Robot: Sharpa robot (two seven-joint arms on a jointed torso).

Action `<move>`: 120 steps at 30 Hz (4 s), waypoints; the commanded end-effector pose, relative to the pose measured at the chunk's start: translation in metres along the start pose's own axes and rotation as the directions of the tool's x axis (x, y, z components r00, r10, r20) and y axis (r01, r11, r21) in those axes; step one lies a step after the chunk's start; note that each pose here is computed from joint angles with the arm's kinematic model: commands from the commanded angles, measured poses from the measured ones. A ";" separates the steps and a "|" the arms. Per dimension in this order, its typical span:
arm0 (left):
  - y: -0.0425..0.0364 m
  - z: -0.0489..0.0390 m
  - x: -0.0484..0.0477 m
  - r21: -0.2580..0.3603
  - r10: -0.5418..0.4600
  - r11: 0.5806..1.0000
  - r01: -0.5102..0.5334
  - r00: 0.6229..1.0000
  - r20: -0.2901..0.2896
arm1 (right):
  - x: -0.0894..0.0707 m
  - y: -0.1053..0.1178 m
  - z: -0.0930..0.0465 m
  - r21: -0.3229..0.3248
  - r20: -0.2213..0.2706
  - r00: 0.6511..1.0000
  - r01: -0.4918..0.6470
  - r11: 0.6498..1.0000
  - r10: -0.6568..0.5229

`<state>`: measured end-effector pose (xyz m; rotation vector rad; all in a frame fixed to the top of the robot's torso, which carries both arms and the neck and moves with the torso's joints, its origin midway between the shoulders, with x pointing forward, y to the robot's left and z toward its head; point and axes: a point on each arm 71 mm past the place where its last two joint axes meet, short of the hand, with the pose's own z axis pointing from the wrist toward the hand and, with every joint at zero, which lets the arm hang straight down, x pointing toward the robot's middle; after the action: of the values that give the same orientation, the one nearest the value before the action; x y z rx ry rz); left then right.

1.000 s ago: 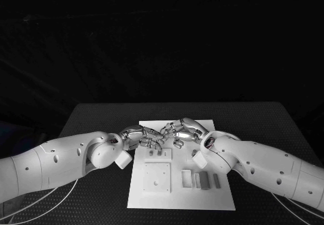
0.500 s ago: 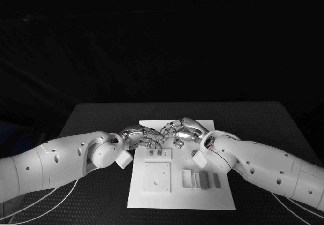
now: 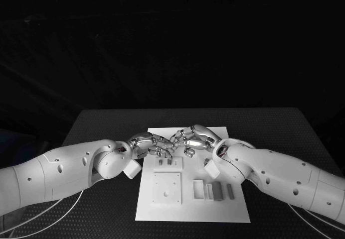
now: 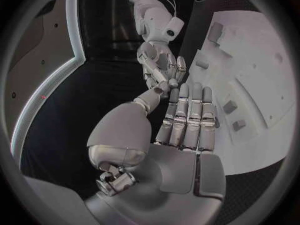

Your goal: Assemble the parts on the task board

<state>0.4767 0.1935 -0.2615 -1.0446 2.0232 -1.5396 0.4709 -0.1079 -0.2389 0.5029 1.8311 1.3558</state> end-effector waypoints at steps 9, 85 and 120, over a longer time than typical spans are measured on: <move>-0.0037 0.0046 0.0123 0.021 -0.005 1.000 0.005 0.999 -0.044 | 0.004 0.001 0.002 -0.001 -0.014 1.000 0.020 1.000 -0.020; -0.0011 0.0021 0.0028 -0.007 0.007 1.000 -0.007 1.000 0.022 | -0.002 0.000 0.000 -0.026 0.015 0.995 0.095 0.995 -0.095; 0.0018 0.0002 0.0020 -0.040 -0.034 0.999 0.033 0.999 -0.020 | -0.002 0.000 0.000 -0.024 0.008 0.996 0.087 0.996 -0.086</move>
<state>0.4757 0.1932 -0.2628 -1.0800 2.0504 -1.5320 0.4728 -0.1111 -0.2393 0.4192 1.8063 1.2929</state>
